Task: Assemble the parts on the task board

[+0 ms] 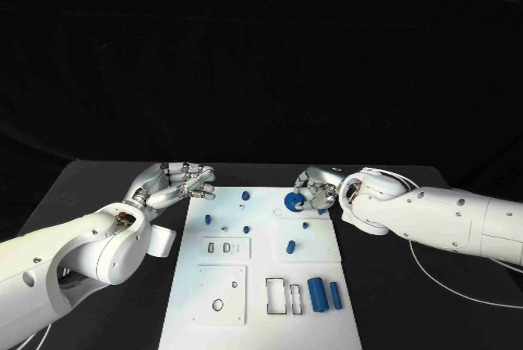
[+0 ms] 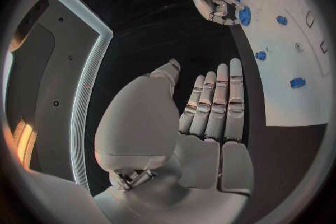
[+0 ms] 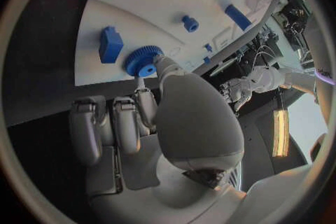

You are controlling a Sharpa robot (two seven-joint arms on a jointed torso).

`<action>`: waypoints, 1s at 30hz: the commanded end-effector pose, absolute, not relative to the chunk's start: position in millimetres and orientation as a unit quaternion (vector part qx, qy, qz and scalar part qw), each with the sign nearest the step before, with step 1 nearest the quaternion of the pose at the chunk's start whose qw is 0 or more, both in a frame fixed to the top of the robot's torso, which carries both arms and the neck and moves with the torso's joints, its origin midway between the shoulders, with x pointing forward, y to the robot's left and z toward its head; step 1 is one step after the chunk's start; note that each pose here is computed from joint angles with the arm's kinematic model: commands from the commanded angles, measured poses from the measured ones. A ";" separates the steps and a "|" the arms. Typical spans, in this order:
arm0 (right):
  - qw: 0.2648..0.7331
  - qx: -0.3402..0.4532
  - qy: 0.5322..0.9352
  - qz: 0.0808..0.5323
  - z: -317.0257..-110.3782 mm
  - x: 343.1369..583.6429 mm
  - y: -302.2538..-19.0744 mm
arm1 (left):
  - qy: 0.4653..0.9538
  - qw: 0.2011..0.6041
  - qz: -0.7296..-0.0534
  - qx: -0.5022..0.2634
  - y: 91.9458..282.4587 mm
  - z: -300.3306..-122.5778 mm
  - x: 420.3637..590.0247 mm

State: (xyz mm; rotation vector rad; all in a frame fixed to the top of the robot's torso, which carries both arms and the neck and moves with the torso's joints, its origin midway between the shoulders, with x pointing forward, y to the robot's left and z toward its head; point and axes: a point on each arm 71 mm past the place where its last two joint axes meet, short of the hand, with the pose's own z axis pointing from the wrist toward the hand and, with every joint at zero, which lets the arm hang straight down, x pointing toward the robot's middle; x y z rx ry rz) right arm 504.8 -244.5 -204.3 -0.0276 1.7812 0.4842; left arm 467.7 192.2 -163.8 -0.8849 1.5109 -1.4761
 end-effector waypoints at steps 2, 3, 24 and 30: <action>0.602 -0.016 0.774 0.196 -208.2 504.5 -244.0 | 0.603 0.408 -0.593 -0.345 190.4 -162.7 467.1; 0.606 -0.019 0.771 0.194 -207.8 504.6 -243.4 | 0.603 0.407 -0.593 -0.345 190.6 -162.8 467.1; 0.702 -0.093 0.675 0.207 -188.6 486.6 -214.6 | 0.601 0.403 -0.591 -0.358 195.0 -164.2 468.4; 0.704 -0.107 0.666 0.220 -185.3 479.5 -198.9 | 0.600 0.404 -0.589 -0.359 196.7 -164.4 468.8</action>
